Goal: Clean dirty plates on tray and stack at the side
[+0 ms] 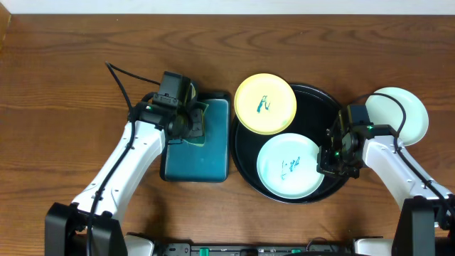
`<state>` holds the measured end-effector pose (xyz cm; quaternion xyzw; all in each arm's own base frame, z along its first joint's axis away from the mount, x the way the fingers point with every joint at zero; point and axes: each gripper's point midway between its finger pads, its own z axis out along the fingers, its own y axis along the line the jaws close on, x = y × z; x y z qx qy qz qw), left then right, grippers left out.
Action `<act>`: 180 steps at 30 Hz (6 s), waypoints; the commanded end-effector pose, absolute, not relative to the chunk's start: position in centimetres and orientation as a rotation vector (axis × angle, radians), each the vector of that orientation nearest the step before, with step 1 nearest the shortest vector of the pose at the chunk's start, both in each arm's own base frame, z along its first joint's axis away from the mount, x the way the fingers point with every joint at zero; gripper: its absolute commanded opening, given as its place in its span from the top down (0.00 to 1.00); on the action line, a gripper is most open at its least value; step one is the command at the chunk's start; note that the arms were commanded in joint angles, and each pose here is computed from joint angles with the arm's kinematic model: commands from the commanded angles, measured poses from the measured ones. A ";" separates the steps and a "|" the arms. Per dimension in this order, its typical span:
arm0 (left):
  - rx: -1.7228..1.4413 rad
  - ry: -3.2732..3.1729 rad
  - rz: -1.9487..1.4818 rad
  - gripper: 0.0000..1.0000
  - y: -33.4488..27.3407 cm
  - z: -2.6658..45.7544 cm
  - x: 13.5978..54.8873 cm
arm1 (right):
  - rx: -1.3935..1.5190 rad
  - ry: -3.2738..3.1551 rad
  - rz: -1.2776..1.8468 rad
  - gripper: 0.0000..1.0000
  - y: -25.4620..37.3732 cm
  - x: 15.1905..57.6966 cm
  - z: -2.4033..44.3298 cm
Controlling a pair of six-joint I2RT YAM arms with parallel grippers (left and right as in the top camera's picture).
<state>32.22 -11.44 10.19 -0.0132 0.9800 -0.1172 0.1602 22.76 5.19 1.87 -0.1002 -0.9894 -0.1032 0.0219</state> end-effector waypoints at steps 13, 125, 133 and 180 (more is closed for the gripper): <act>0.259 2.534 -1.101 0.93 -13.5 15.4 32.2 | -0.302 -3.071 -0.313 0.99 5.3 22.6 2.0; 0.077 2.681 -0.830 0.92 -9.4 11.3 32.2 | -0.301 -3.092 -0.321 0.99 5.4 23.1 2.0; 0.068 2.771 -0.369 0.92 -9.0 9.1 32.6 | -0.301 -3.091 -0.321 0.99 5.4 23.1 2.0; 0.524 2.650 -0.620 0.92 -30.0 11.6 27.8 | -0.314 -3.080 -0.319 0.99 5.2 21.2 -0.9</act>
